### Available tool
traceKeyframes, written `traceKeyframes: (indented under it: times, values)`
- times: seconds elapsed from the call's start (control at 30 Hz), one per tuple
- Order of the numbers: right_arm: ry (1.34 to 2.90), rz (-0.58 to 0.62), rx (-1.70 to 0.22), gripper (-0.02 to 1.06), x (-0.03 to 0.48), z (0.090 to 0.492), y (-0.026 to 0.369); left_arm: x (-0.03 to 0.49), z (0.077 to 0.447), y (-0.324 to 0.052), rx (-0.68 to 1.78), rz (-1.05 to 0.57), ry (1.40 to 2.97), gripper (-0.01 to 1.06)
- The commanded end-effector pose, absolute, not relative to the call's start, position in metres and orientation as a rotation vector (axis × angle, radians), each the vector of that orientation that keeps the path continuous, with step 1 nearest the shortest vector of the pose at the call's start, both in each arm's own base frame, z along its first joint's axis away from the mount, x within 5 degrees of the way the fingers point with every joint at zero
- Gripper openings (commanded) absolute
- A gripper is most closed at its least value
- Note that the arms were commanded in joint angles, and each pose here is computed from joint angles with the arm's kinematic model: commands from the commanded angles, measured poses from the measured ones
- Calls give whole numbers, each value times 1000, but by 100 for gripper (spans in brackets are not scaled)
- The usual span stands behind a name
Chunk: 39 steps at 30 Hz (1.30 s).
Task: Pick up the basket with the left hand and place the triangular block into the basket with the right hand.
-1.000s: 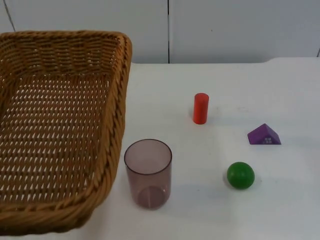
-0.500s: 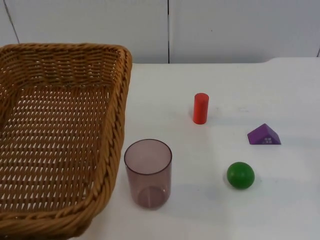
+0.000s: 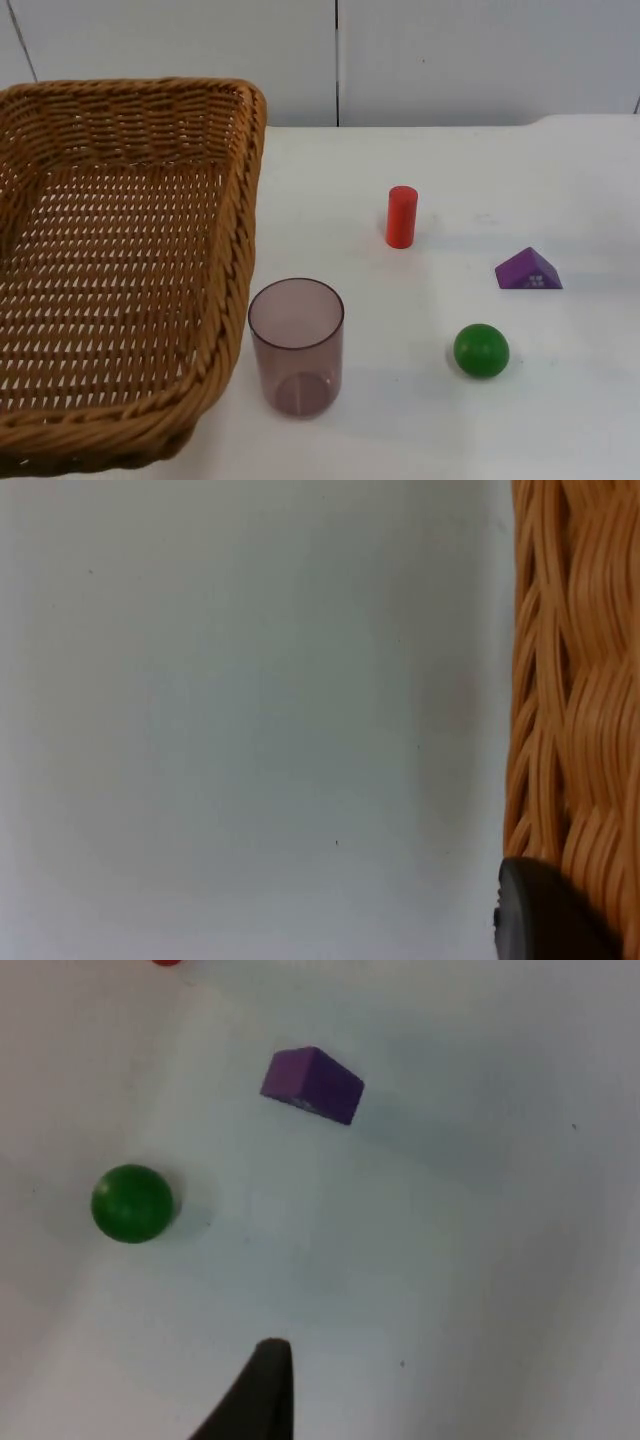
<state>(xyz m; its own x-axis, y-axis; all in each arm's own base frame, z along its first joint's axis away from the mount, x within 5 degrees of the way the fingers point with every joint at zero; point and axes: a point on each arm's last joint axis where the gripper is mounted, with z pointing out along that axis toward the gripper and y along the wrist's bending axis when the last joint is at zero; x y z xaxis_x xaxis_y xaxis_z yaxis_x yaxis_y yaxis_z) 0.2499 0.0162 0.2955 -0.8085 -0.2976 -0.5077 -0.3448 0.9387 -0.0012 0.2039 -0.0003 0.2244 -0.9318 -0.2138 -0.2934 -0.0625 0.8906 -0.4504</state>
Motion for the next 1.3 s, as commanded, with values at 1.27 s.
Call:
traceKeyframes:
  times: [1.27]
  values:
    - [2283, -77, -1807, 99, 416, 115, 127, 205, 227, -2, -236, -682, 2697, 0]
